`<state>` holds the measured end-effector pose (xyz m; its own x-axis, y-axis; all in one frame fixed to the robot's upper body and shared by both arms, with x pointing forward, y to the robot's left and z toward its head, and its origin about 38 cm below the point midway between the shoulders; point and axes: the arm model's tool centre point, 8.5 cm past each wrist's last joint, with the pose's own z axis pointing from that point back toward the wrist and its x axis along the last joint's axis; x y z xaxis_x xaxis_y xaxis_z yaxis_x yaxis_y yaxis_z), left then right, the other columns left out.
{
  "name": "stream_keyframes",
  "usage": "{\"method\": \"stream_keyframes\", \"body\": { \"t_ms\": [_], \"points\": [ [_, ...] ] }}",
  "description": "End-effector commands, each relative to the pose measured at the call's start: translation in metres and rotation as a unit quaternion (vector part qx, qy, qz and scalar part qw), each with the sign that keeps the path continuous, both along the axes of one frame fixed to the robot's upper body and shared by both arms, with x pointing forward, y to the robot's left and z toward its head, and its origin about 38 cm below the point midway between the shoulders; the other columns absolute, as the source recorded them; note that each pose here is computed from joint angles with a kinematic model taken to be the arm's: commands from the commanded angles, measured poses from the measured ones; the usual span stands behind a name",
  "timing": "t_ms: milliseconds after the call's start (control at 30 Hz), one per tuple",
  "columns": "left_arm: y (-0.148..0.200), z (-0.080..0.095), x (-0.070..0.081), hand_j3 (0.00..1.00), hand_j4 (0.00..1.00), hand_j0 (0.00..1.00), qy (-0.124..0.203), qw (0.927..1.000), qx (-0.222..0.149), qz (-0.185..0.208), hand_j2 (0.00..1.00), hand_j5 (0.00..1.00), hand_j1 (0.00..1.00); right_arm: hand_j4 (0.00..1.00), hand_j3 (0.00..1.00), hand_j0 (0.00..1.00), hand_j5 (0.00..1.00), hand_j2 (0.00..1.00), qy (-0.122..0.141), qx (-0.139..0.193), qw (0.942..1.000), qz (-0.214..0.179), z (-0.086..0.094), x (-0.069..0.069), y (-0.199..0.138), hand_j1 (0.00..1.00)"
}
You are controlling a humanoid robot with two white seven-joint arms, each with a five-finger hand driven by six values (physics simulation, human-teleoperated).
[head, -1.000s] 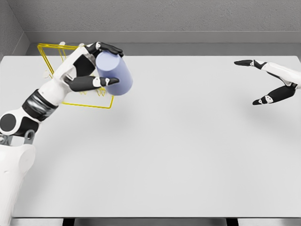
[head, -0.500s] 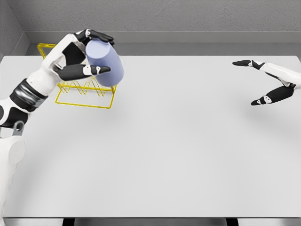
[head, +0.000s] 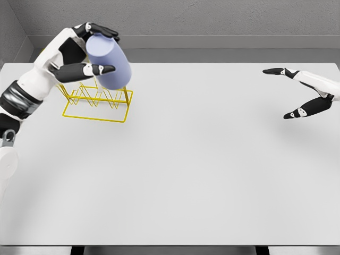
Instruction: Place the cup on the cup holder with both arms
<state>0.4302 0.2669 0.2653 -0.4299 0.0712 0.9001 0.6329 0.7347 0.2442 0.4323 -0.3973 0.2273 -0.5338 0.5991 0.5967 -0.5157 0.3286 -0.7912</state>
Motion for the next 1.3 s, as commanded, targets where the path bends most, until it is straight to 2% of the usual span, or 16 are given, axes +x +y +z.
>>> {"method": "stream_keyframes", "body": {
  "t_ms": [0,300,600,800,900,1200,1267],
  "points": [
    [0.008,0.003,-0.001,0.54,0.54,0.54,-0.001,1.0000,0.002,0.005,0.54,0.54,0.54,1.00,1.00,1.00,1.00,1.00,0.000,0.004,1.0000,-0.002,0.001,0.000,-0.001,1.00],
    [0.016,0.004,0.000,0.54,0.54,0.54,0.002,0.9999,0.011,0.010,0.54,0.54,0.54,1.00,1.00,1.00,1.00,1.00,0.000,0.004,1.0000,-0.001,0.001,0.000,0.000,1.00],
    [0.025,-0.001,0.001,0.54,0.54,0.54,0.029,0.9991,0.023,0.019,0.54,0.54,0.54,1.00,1.00,1.00,1.00,1.00,0.001,0.004,1.0000,-0.002,0.000,0.000,-0.001,1.00],
    [0.029,-0.002,0.000,0.54,0.54,0.54,0.033,0.9987,0.030,0.023,0.54,0.54,0.54,1.00,1.00,1.00,1.00,1.00,0.001,0.004,1.0000,-0.002,0.000,0.000,-0.001,1.00],
    [0.033,-0.003,0.001,0.54,0.54,0.54,0.043,0.9982,0.030,0.028,0.54,0.54,0.54,1.00,1.00,1.00,1.00,1.00,0.000,0.004,1.0000,-0.002,0.001,0.000,-0.001,1.00],
    [0.034,-0.005,0.000,0.54,0.54,0.54,0.044,0.9982,0.031,0.028,0.54,0.54,0.54,1.00,1.00,1.00,1.00,1.00,0.001,0.004,1.0000,-0.002,0.000,0.000,-0.001,1.00],
    [0.036,-0.005,0.004,0.54,0.54,0.54,0.049,0.9978,0.030,0.033,0.54,0.54,0.54,1.00,1.00,1.00,1.00,1.00,0.001,0.004,1.0000,-0.002,0.000,0.000,-0.001,1.00]
  ]
}}
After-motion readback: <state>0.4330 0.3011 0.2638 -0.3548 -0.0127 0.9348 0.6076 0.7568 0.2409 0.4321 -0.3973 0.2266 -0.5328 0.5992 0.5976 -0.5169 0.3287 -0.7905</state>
